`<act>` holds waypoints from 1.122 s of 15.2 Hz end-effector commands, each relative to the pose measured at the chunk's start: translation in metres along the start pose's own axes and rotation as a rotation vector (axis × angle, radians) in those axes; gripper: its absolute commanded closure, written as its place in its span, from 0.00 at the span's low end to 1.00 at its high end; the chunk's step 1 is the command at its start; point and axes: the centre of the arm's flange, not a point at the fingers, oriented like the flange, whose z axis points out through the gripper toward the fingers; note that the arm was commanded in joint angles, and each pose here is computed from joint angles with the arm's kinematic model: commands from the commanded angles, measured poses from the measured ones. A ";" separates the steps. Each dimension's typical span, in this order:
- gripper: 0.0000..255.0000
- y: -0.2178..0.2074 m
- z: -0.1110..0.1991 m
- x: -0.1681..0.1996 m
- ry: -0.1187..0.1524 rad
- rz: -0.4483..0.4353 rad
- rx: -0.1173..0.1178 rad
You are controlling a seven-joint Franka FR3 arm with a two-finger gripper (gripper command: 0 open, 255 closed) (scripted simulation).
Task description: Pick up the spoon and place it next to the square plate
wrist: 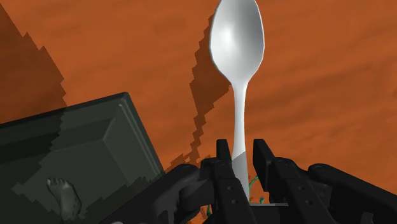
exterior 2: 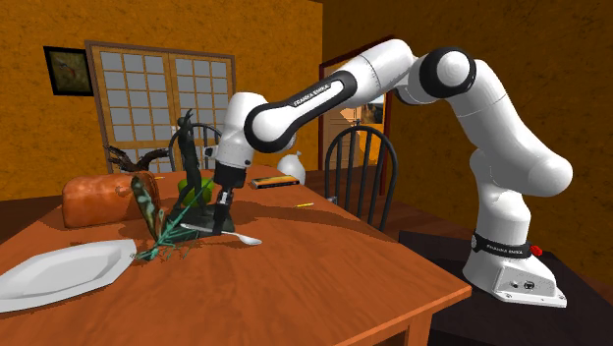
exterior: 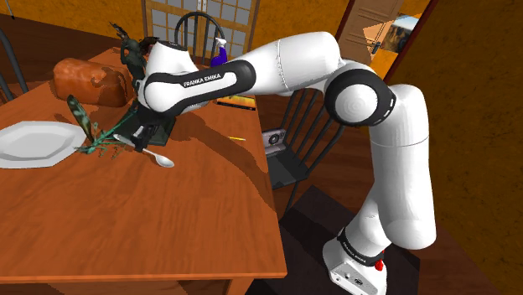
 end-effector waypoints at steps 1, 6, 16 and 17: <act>0.00 -0.008 0.021 -0.013 -0.054 -0.003 0.018; 0.00 -0.006 0.024 -0.007 -0.054 -0.004 0.018; 0.00 -0.005 -0.026 -0.005 -0.054 -0.004 0.018; 0.00 -0.005 -0.026 -0.005 -0.054 -0.004 0.018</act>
